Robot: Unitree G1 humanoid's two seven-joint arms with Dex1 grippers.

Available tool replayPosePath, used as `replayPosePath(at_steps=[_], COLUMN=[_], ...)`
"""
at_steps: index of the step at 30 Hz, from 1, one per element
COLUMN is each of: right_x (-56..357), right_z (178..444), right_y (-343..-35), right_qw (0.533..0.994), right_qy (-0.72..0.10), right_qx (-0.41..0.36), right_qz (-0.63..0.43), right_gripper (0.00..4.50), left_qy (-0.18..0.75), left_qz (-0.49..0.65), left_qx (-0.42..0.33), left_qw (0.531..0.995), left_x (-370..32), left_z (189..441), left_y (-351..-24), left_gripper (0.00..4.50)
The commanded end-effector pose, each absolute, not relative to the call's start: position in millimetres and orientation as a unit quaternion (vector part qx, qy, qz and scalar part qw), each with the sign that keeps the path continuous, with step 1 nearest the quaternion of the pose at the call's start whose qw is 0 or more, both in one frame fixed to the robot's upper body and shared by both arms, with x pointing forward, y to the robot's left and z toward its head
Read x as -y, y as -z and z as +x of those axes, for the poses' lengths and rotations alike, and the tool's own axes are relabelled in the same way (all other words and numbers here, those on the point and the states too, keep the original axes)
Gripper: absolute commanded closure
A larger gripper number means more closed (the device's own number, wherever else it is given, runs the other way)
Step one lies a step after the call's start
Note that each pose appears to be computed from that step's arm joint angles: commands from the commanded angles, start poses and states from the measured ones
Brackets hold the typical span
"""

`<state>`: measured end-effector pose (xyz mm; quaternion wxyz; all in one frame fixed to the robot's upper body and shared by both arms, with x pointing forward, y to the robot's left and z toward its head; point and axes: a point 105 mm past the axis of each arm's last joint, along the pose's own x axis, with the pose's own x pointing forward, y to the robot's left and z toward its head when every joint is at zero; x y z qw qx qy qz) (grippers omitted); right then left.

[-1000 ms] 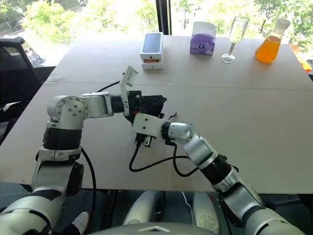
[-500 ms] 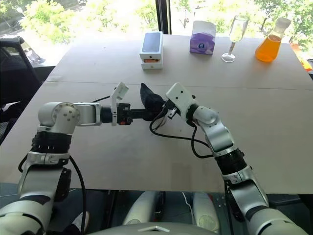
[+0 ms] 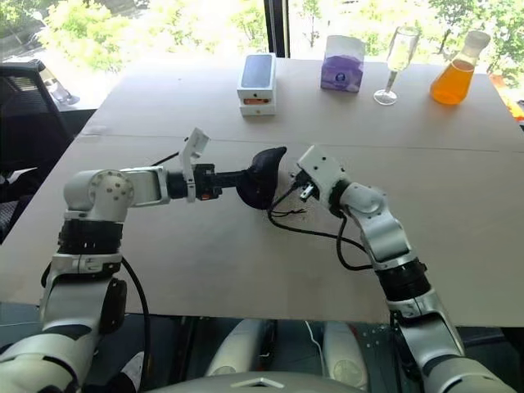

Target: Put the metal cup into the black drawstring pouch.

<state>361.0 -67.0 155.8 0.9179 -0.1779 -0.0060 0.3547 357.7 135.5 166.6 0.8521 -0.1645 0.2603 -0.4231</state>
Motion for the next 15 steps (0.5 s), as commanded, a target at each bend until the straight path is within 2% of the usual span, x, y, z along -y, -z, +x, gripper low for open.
replayPosePath(at_steps=[1, 2, 5, 7, 11, 15], right_x=[84.3, 84.0, 72.0, 56.7, 29.1, 16.3], right_z=[350.5, 341.9, 316.4, 309.0, 307.2, 320.2], right_y=[-176.3, -168.8, -142.9, -137.6, -130.5, -121.6], right_qw=[0.937, 0.931, 0.909, 0.902, 0.892, 0.897], right_qy=[-0.331, -0.348, -0.403, -0.424, -0.445, -0.431], right_qx=[0.023, 0.005, -0.052, -0.064, -0.08, -0.093], right_qz=[-0.114, -0.108, -0.094, -0.057, -0.023, -0.018], right_gripper=[1.44, 1.09, 1.09, 1.09, 1.09, 1.09], left_qy=[0.433, 0.434, 0.441, 0.444, 0.446, 0.448], left_qz=[-0.154, -0.156, -0.159, -0.164, -0.164, -0.162], left_qx=[-0.21, -0.208, -0.202, -0.2, -0.2, -0.2], left_qw=[0.863, 0.862, 0.86, 0.858, 0.857, 0.856], left_x=[-129.3, -126.5, -116.4, -110.8, -105.7, -103.6], left_z=[365.1, 365.7, 366.6, 367.6, 369.4, 370.6], left_y=[-191.8, -193.6, -198.2, -201.2, -203.5, -206.2], left_gripper=[4.5, 4.5, 4.5, 4.5, 4.5, 4.5])
